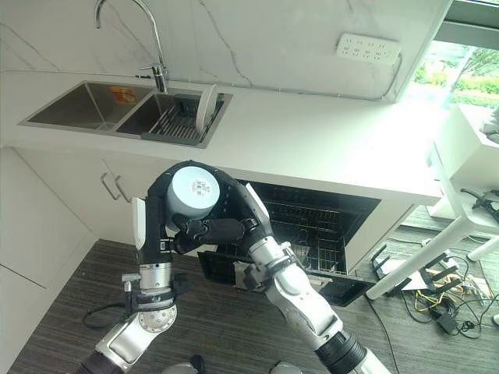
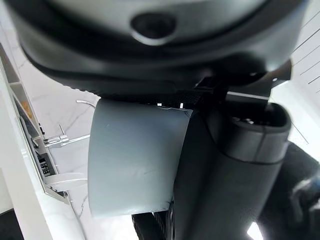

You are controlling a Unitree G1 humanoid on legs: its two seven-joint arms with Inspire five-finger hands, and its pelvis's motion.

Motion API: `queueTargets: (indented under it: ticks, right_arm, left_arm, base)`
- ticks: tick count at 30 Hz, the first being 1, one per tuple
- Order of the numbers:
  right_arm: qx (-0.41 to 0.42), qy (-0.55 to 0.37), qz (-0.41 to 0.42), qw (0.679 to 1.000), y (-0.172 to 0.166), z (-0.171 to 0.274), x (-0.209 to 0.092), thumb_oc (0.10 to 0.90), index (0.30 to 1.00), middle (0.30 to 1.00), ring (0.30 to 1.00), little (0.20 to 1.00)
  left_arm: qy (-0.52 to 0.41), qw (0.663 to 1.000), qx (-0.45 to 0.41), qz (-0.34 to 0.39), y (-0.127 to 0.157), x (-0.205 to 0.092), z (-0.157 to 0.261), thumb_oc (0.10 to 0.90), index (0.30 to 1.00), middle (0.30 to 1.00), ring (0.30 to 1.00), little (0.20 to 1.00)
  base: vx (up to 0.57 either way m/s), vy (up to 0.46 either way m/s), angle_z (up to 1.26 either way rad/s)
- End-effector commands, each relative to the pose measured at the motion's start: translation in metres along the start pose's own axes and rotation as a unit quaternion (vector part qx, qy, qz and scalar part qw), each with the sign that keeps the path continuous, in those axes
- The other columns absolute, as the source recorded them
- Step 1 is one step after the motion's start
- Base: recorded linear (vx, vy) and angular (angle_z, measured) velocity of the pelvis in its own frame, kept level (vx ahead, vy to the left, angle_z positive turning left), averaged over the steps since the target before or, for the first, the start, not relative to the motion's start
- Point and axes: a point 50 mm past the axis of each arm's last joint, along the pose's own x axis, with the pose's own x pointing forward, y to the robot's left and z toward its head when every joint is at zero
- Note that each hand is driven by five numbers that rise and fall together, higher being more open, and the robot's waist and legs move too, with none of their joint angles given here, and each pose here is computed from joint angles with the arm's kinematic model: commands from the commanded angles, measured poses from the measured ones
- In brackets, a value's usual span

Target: Place the dishes in the dishwasher.

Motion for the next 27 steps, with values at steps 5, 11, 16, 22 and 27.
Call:
queueTargets:
  ticks: [5, 11, 16, 22, 27]
  right_arm:
    - [0.019, -0.143, 0.056, 0.988, 0.021, 0.053, 0.025, 0.4, 0.3, 0.3, 0.3, 0.3]
    - [0.017, -0.148, 0.052, 0.987, 0.022, 0.053, 0.025, 0.4, 0.3, 0.3, 0.3, 0.3]
    - [0.014, -0.161, 0.039, 0.986, 0.021, 0.056, 0.025, 0.4, 0.3, 0.3, 0.3, 0.3]
    - [0.032, -0.184, -0.013, 0.982, 0.011, 0.059, 0.022, 0.4, 0.3, 0.3, 0.3, 0.3]
    - [0.057, -0.208, -0.08, 0.973, -0.006, 0.06, 0.014, 0.4, 0.3, 0.3, 0.3, 0.3]
  left_arm:
    - [-0.143, 0.988, -0.044, 0.036, 0.0, 0.031, 0.041, 0.4, 0.3, 0.3, 0.3, 0.3]
    - [-0.142, 0.988, -0.046, 0.032, -0.001, 0.031, 0.041, 0.4, 0.3, 0.3, 0.3, 0.3]
    - [-0.144, 0.987, -0.072, 0.001, -0.005, 0.03, 0.044, 0.599, 0.599, 0.599, 0.599, 0.599]
    - [-0.146, 0.986, -0.071, -0.032, -0.013, 0.027, 0.046, 0.8, 0.9, 0.9, 0.9, 0.9]
    - [-0.139, 0.989, -0.052, -0.022, -0.012, 0.026, 0.042, 0.8, 0.9, 0.9, 0.9, 0.9]
  base:
    - [0.0, 0.0, 0.0]
    - [0.0, 0.0, 0.0]
    - [0.0, 0.0, 0.0]
    - [0.0, 0.0, 0.0]
    - [0.0, 0.0, 0.0]
